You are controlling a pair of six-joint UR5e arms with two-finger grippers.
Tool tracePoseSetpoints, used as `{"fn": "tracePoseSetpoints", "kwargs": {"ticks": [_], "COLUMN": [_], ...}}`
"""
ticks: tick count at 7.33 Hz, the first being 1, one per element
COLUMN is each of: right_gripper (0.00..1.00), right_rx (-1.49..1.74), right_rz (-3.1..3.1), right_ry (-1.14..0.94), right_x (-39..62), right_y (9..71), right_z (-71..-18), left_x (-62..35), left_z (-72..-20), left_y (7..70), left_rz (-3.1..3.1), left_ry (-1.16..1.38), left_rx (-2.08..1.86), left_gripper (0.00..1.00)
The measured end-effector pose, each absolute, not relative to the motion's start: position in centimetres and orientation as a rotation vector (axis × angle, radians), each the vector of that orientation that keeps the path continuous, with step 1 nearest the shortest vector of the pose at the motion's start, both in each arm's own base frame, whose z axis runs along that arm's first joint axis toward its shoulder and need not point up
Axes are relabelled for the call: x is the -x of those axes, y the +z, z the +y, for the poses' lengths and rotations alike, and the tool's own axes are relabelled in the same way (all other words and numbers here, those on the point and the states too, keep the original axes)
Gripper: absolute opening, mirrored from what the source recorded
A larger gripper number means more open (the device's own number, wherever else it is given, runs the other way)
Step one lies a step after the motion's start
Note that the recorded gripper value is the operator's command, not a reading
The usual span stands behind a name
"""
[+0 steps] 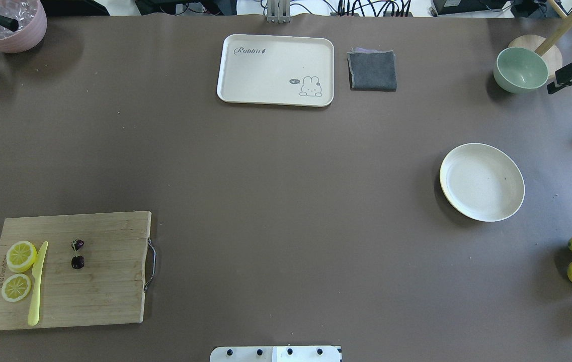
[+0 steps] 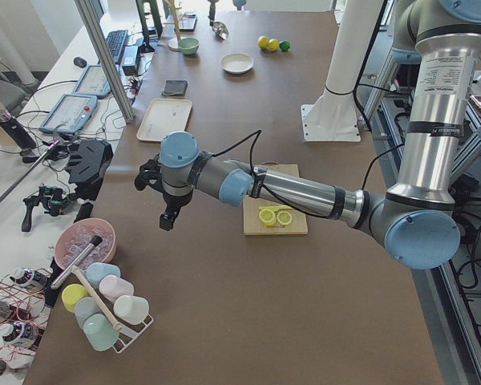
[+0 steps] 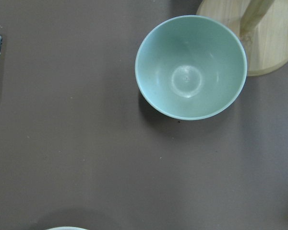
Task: Place red cherry on plate
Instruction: 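Reach the right gripper to the white plate rim and grasp it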
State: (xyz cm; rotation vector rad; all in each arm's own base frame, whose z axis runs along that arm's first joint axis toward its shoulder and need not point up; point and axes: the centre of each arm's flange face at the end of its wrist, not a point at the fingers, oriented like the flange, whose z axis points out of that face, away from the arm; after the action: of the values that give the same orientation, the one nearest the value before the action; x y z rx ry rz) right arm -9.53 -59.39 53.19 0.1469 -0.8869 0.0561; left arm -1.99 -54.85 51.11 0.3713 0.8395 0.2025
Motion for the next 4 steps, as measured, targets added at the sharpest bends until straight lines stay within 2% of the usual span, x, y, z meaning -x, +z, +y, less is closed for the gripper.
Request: {"fn": "tracePoseSetpoints", "kwargs": {"ticks": [4], "right_gripper": [1.00], "right_rx": [-0.175], "right_rz": [-0.889], "right_ry": [-0.030], "right_x": [16.6], "right_y": [54.9], "right_z": [-56.1], "left_x": [0.7], "left_z": [-55.8], "left_y": [51.5], "left_rz": [0.855], "left_ry": [0.156], "left_rx": [-0.363], "left_gripper": [0.98]}}
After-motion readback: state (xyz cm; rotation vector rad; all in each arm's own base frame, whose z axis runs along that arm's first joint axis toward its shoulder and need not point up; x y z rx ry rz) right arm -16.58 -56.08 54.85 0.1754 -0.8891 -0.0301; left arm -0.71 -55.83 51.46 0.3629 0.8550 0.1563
